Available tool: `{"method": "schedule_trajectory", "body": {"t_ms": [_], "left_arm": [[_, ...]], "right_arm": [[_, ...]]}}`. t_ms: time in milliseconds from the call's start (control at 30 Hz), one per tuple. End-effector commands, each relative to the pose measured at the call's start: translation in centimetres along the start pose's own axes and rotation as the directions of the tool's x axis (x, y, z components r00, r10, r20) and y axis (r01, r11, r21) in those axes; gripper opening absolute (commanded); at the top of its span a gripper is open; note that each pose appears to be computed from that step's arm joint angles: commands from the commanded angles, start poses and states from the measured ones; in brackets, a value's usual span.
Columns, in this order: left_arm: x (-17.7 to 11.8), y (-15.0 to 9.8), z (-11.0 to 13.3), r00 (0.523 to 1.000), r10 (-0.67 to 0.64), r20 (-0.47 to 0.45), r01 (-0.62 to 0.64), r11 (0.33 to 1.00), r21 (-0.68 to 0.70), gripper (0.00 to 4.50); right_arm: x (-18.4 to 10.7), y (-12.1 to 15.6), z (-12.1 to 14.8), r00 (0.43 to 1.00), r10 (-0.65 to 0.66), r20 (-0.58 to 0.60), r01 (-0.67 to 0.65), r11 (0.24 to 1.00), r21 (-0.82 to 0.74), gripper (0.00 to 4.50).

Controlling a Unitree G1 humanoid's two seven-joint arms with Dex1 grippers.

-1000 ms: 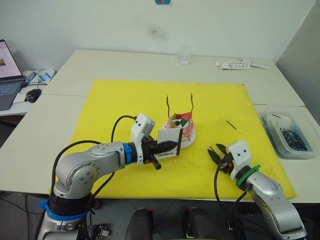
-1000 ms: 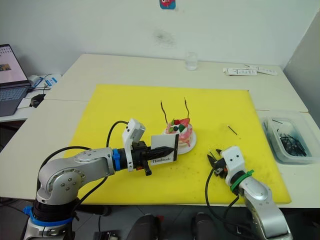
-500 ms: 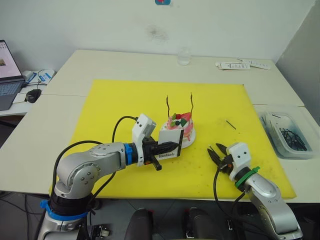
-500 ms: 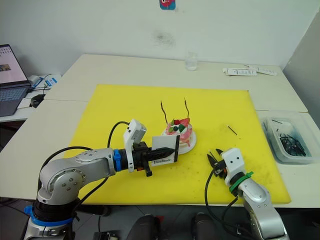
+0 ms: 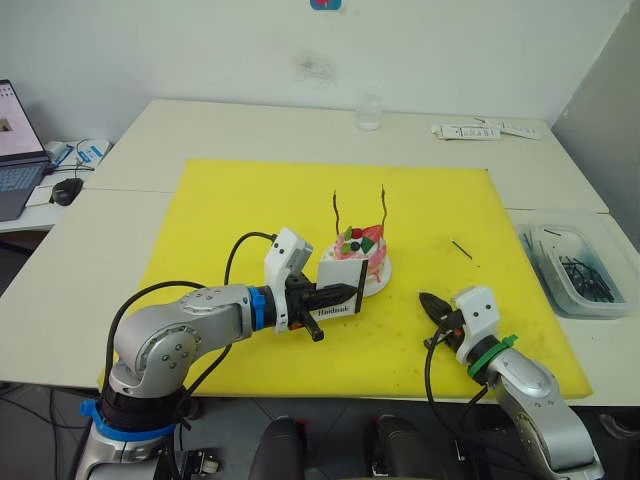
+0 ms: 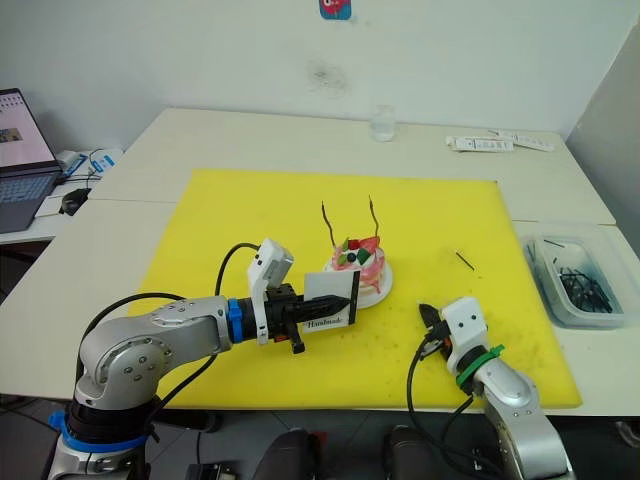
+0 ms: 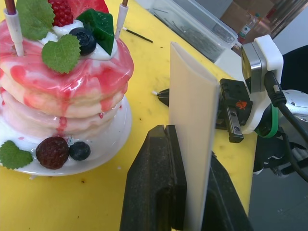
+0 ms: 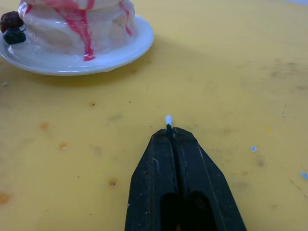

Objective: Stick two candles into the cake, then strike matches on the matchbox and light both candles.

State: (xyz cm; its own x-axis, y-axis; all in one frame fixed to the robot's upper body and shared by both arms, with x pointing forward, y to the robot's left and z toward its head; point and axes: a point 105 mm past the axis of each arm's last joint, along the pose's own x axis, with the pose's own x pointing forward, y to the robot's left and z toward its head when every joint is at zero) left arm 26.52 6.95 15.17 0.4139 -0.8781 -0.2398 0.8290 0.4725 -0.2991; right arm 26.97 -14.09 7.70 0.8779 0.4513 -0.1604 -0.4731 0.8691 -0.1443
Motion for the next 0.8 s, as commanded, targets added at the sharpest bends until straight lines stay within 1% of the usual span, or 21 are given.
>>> {"method": "schedule_trajectory", "body": {"t_ms": [33, 100, 133, 167, 267, 367, 433, 600, 800], "left_arm": [[0.0, -0.5, 0.8, 0.999, -0.022, 0.024, 0.022, 0.999, 0.033, 0.00], [0.2, -0.5, 0.9, 0.999, -0.022, 0.025, 0.021, 0.999, 0.033, 0.00], [0.2, -0.5, 0.9, 0.999, -0.022, 0.026, 0.021, 0.999, 0.034, 0.00], [0.3, -0.5, 1.0, 0.999, -0.022, 0.026, 0.021, 0.999, 0.034, 0.00], [0.5, -0.3, 1.0, 1.000, -0.017, 0.022, 0.016, 0.999, 0.032, 0.00], [0.7, -0.3, 1.0, 1.000, -0.016, 0.020, 0.015, 0.999, 0.033, 0.00], [0.9, -0.4, 1.1, 1.000, -0.019, 0.022, 0.018, 0.999, 0.034, 0.00], [1.1, -0.5, 1.2, 0.999, -0.022, 0.028, 0.021, 0.999, 0.034, 0.00], [1.1, -0.5, 1.3, 0.999, -0.017, 0.030, 0.016, 0.999, 0.036, 0.00]], "right_arm": [[-0.2, 0.6, 1.6, 0.998, 0.058, 0.024, -0.058, 0.998, -0.025, 0.02], [-0.6, 1.4, 4.4, 0.987, 0.159, 0.032, -0.153, 0.978, -0.142, 0.02], [-0.9, 2.0, 5.5, 0.975, 0.224, 0.007, -0.218, 0.955, -0.203, 0.02], [-1.1, 2.4, 6.1, 0.965, 0.262, -0.018, -0.259, 0.937, -0.236, 0.02], [-2.0, 3.6, 8.0, 0.917, 0.379, -0.127, -0.399, 0.847, -0.352, 0.02], [-2.0, 4.1, 9.7, 0.896, 0.412, -0.166, -0.443, 0.796, -0.413, 0.02], [-1.9, 4.6, 10.1, 0.878, 0.433, -0.203, -0.476, 0.755, -0.450, 0.02], [-0.9, 5.6, 10.4, 0.874, 0.438, -0.211, -0.483, 0.738, -0.470, 0.02], [-0.2, 6.2, 10.3, 0.879, 0.429, -0.208, -0.474, 0.737, -0.481, 0.02]]}}
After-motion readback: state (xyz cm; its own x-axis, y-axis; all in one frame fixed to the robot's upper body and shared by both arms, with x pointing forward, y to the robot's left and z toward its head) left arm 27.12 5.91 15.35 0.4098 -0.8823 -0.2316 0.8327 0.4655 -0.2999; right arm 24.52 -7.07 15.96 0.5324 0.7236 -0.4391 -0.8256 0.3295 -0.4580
